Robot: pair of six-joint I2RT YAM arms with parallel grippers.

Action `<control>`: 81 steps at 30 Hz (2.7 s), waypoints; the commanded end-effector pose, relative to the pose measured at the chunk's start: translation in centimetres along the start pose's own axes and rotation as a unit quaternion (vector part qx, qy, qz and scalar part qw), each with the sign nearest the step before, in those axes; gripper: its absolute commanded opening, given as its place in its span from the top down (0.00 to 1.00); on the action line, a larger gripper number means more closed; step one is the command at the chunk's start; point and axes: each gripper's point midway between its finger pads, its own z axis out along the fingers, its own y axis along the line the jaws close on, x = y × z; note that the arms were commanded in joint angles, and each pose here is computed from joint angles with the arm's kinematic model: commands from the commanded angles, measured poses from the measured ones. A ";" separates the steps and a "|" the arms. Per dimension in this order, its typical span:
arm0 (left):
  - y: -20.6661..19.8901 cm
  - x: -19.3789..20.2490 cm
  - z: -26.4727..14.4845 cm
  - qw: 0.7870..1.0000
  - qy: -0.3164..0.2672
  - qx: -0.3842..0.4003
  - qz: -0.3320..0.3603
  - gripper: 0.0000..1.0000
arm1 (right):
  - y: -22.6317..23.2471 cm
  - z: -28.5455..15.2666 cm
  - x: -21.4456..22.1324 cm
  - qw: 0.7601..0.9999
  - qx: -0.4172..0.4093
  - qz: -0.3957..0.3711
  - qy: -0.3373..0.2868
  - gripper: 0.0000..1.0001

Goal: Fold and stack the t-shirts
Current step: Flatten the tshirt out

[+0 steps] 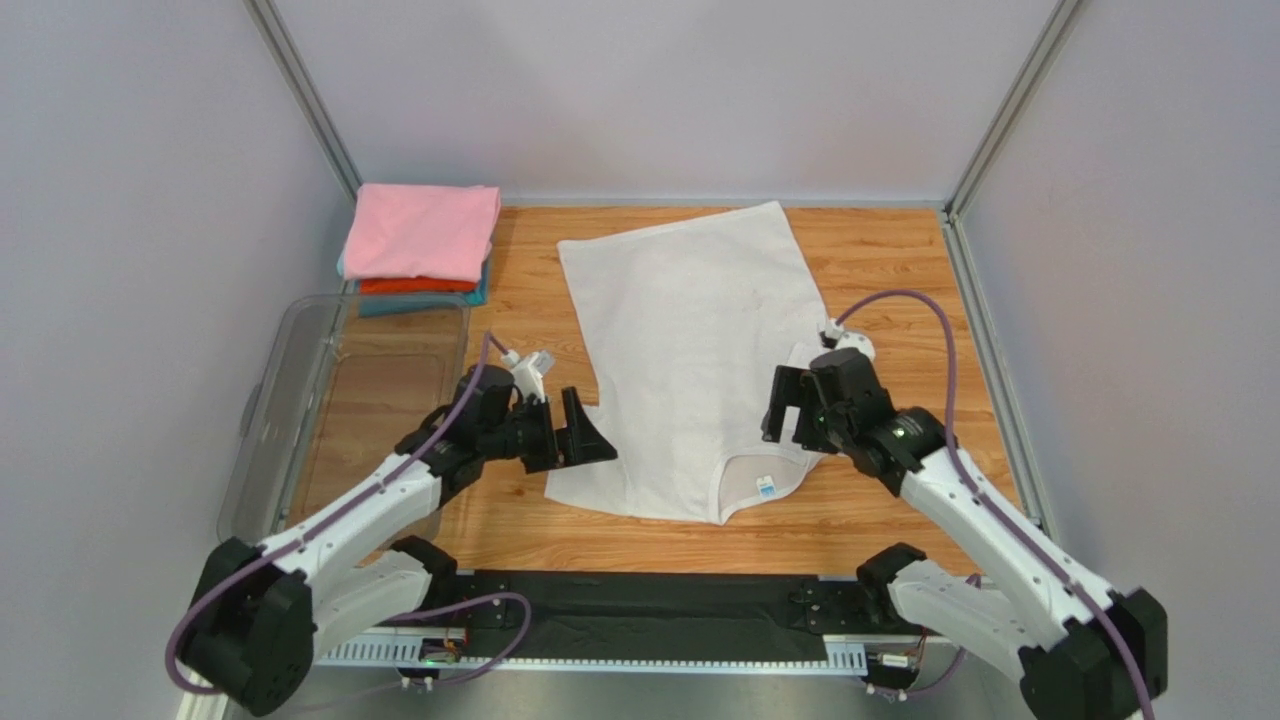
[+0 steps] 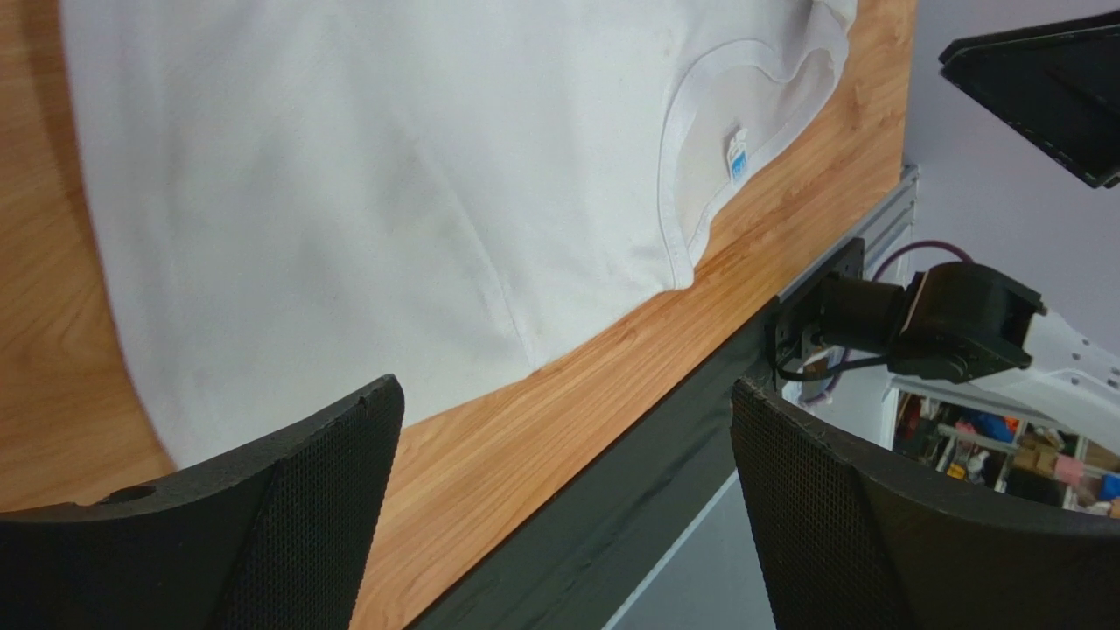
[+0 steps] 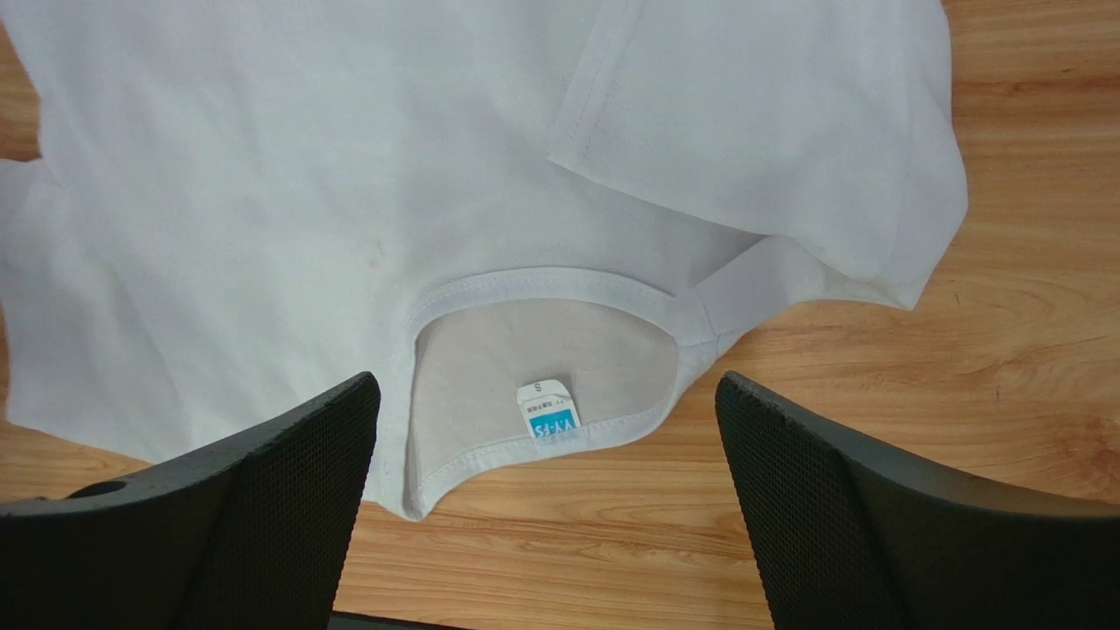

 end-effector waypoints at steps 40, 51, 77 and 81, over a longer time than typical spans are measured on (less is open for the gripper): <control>8.0 4.0 4.5 0.991 0.048 -0.122 -0.024 0.01 | -1.0 12.4 -0.5 0.975 0.186 -0.055 0.105 0.88; 8.8 4.3 4.3 0.989 0.045 -0.140 -0.028 0.01 | -1.4 10.9 -1.5 0.980 0.169 -0.045 0.093 1.00; 8.7 4.7 3.6 0.992 0.042 -0.123 0.001 0.01 | -14.8 6.4 -9.3 0.924 0.381 0.030 0.023 1.00; 8.7 5.1 3.7 0.992 0.051 -0.117 0.002 0.01 | -16.8 5.4 -9.7 0.905 0.424 0.032 0.026 1.00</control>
